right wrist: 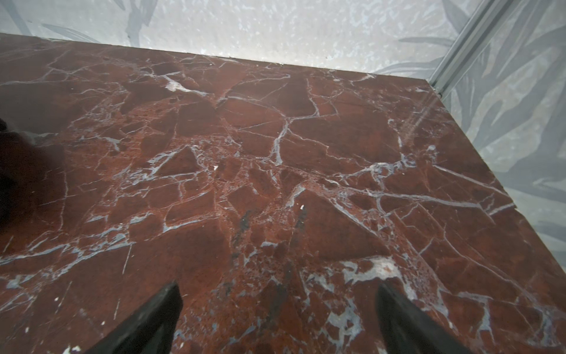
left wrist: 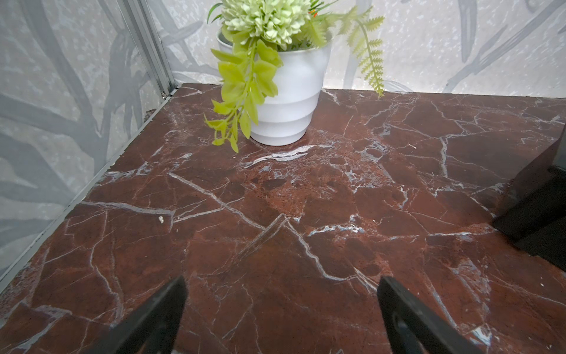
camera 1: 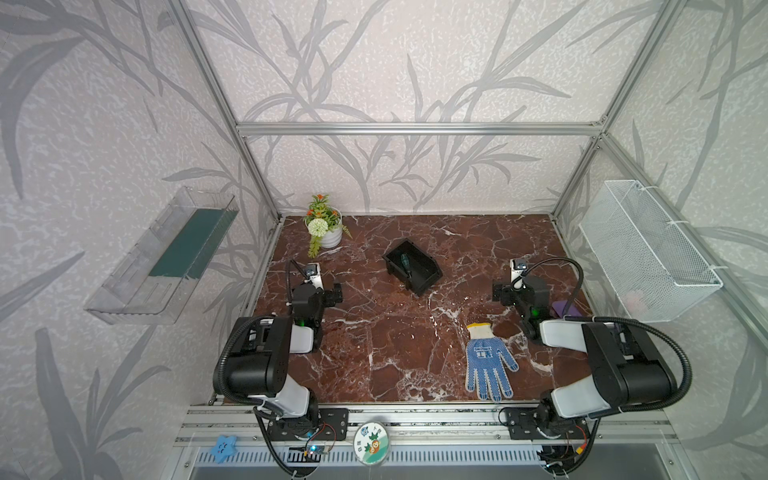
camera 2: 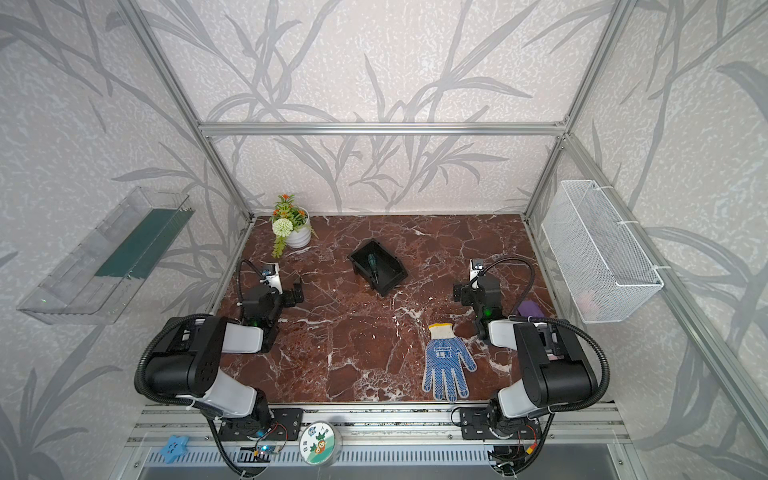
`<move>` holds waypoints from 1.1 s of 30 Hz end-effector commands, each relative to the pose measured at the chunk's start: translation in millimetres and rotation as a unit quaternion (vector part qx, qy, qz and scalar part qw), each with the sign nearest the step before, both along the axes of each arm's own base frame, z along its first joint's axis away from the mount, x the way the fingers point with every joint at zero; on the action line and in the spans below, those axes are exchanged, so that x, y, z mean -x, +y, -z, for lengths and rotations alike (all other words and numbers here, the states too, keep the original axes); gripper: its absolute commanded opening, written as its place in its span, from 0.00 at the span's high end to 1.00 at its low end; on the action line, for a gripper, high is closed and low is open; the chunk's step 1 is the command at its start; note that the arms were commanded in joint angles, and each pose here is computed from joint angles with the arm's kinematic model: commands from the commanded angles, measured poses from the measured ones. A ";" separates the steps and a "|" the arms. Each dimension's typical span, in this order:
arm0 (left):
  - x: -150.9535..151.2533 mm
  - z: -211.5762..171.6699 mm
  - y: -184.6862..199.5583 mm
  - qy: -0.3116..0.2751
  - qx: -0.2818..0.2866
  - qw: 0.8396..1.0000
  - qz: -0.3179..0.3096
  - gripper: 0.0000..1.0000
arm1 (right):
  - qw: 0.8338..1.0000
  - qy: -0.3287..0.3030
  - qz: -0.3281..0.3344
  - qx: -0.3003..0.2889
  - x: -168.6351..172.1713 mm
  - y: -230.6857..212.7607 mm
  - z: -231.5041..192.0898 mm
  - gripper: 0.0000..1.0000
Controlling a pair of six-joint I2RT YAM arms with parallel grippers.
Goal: Put the screwdriver in the bin
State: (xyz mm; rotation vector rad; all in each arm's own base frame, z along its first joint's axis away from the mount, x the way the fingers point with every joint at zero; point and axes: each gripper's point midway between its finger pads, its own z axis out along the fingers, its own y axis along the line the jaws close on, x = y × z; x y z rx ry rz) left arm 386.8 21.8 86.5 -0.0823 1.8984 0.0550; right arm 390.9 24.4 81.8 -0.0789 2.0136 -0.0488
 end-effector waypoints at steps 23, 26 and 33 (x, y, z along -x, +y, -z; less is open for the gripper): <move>-9.9 -9.6 6.9 -0.009 -0.004 1.000 -0.016 0.01 | 1.000 -0.004 0.000 -0.006 -4.9 1.0 -4.2 0.01; -10.1 -9.3 15.4 -0.005 -0.001 0.999 -0.044 0.01 | 1.000 -0.005 0.000 -0.006 -5.1 1.1 -4.6 0.01; -9.9 -8.0 15.9 -0.003 0.000 0.999 -0.044 0.01 | 1.000 -0.005 0.000 -0.006 -5.2 1.1 -4.9 0.01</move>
